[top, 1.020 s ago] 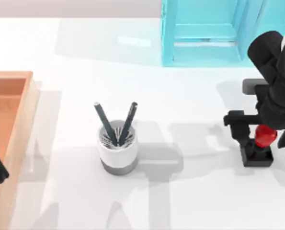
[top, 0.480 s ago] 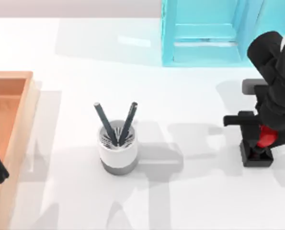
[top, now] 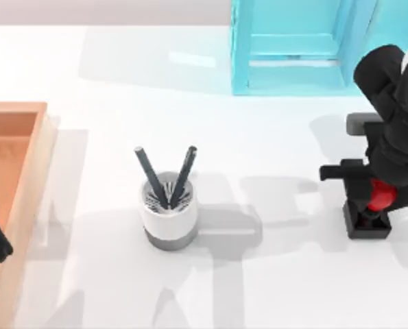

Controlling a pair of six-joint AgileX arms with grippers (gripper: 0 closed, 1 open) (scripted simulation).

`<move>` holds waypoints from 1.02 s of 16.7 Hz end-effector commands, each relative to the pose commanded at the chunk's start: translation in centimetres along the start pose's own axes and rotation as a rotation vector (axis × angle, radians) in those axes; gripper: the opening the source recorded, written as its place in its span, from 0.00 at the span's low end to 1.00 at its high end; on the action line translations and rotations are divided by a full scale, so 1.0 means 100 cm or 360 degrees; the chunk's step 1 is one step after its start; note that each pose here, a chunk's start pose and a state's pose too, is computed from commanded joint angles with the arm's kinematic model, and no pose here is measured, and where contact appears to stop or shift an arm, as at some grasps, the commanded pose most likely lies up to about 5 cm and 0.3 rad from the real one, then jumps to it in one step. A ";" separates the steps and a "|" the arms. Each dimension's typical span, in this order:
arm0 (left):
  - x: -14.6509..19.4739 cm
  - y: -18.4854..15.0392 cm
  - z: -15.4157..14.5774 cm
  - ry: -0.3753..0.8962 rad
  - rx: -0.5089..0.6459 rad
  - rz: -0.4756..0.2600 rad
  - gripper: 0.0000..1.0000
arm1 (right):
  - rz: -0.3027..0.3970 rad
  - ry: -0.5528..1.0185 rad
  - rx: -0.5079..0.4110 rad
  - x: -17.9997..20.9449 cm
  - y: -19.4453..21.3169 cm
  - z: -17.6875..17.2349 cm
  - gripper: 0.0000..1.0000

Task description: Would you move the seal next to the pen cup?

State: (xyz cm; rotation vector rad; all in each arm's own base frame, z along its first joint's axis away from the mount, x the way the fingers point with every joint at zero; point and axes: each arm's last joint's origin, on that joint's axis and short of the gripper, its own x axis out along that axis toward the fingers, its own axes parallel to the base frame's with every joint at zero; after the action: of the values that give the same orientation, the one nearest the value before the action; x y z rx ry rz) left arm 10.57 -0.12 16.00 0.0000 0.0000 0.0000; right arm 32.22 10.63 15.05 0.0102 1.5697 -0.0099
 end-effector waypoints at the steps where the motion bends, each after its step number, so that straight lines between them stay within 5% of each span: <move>1: 0.000 0.000 0.000 0.0000 0.0000 0.0000 1.00 | -0.0001 0.0002 -0.0001 0.000 0.001 0.000 0.00; 6: 0.000 0.000 0.000 0.0000 0.0000 0.0000 1.00 | -0.0027 0.0061 -0.0013 -0.019 0.033 0.010 0.00; 17: 0.000 0.000 0.000 0.0000 0.0000 0.0000 1.00 | -0.0001 0.0002 0.0000 -0.135 0.137 0.003 0.00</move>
State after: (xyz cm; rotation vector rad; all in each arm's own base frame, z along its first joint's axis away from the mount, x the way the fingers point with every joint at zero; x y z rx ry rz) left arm 10.57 -0.12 16.00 0.0000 0.0000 0.0000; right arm 32.68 24.31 28.55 0.0098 1.5712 -0.0102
